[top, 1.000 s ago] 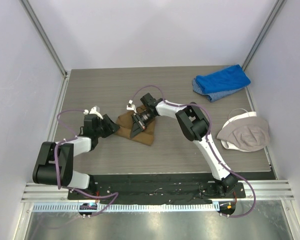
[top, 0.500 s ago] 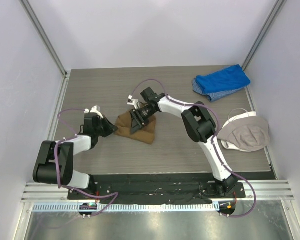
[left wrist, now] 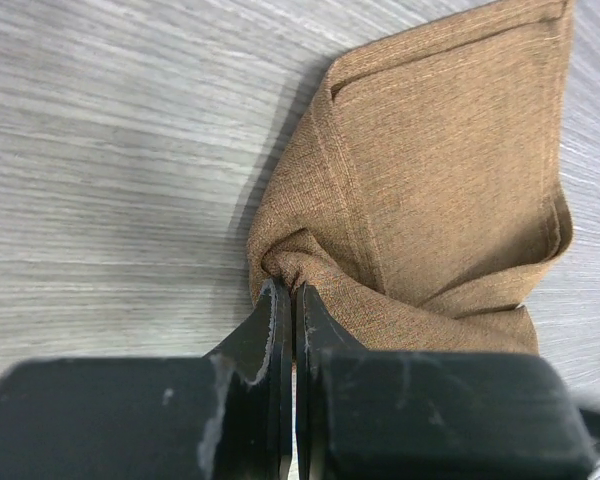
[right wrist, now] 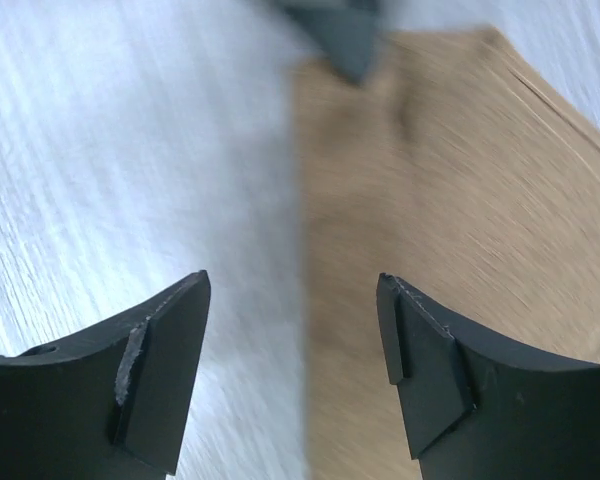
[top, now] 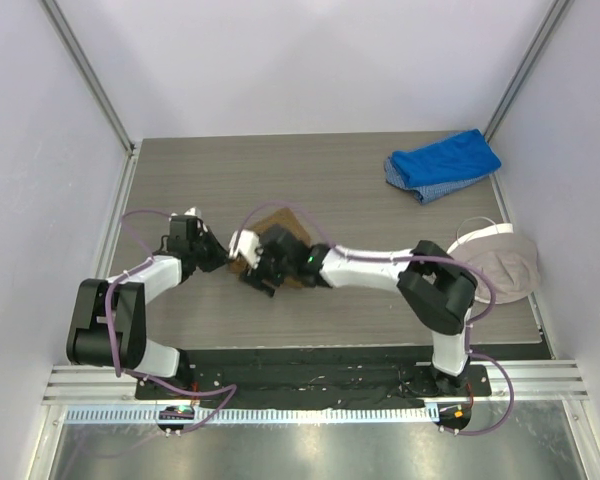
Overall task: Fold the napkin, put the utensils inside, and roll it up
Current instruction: Roll the napkin with the utensil
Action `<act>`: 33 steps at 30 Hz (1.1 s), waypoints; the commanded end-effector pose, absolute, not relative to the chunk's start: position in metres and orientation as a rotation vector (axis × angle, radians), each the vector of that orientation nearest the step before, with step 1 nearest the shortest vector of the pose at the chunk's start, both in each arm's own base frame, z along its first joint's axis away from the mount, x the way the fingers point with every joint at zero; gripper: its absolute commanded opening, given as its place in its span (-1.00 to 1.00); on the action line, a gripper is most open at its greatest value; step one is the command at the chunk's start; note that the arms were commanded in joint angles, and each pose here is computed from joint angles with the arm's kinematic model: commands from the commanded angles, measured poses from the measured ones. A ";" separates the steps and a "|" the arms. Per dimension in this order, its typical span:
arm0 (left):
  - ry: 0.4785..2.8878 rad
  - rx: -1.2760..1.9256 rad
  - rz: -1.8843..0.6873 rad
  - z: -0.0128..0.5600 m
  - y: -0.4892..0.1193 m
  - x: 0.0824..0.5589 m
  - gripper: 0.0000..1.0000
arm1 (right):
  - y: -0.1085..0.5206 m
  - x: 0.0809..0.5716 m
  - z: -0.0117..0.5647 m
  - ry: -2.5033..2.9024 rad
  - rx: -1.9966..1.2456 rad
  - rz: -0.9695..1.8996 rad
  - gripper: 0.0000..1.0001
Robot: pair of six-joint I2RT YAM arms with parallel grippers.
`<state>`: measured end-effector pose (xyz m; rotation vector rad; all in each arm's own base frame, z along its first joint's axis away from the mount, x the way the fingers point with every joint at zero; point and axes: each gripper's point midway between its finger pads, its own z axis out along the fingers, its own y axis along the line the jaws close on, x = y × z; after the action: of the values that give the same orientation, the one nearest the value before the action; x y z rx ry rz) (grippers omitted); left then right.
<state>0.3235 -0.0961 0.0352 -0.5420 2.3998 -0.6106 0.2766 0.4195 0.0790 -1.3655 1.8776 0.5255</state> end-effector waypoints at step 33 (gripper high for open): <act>2.476 -0.564 -0.598 0.033 -0.097 0.316 -1.00 | 0.446 0.304 0.081 1.555 -1.450 0.155 0.47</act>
<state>0.3175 -0.0957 0.0325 -0.5684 2.4541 -0.5975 0.2898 0.4290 0.0470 -1.5170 1.6291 0.1271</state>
